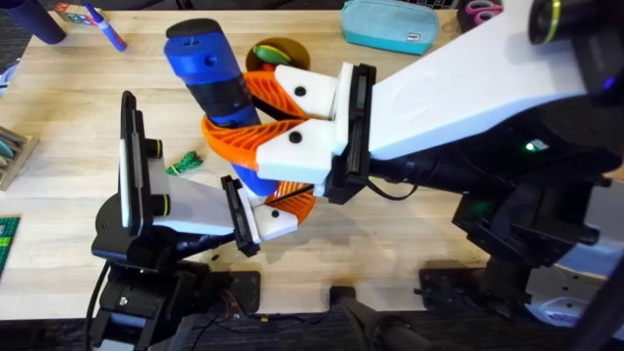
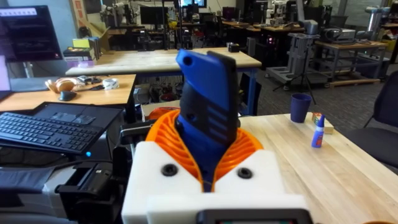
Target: Pick up the gripper from the table and insert it into the empty holder that is missing its gripper. Then pick up a screw, insert it into the mounting hole, and use the screwdriver to tighten it. Finally, clean up the table by picking up the vegetable and placing it into the bucket.
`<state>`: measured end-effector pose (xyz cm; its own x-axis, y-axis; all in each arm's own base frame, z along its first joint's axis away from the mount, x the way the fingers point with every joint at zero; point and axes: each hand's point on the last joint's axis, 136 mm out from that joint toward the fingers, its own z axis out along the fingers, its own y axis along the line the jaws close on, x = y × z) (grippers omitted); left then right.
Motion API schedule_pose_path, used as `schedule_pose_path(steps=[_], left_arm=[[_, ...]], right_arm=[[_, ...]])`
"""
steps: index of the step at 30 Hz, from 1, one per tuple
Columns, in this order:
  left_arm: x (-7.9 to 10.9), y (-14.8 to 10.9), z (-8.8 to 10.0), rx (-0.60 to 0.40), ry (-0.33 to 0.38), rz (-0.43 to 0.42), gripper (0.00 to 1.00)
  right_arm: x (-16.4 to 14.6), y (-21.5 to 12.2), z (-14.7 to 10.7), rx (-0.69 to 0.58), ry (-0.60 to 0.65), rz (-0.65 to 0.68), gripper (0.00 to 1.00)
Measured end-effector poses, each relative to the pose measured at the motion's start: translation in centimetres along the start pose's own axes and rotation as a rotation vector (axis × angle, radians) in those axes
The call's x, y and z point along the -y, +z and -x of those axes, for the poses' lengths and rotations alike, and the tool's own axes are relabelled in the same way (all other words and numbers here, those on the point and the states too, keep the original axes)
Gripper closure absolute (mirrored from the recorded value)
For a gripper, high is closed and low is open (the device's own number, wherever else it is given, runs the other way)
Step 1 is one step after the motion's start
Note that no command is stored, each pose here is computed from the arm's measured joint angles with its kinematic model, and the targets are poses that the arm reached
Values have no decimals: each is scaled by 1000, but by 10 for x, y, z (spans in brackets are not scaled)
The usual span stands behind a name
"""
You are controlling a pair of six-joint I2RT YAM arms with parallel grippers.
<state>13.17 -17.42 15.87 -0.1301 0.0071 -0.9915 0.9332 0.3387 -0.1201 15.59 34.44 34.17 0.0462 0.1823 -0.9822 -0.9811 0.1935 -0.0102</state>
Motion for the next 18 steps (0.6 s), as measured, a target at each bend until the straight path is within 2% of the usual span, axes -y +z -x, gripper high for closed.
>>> schedule_pose_path(steps=[5,12,18], left_arm=[[0,0,0,-1,-3,0,988],[0,0,0,-1,-3,0,988],[0,0,0,-1,-3,0,988]], right_arm=[[2,0,-8,-22,10,-4,955],[7,-6,12,42,-20,-37,956],[11,-7,12,41,-20,-54,956]])
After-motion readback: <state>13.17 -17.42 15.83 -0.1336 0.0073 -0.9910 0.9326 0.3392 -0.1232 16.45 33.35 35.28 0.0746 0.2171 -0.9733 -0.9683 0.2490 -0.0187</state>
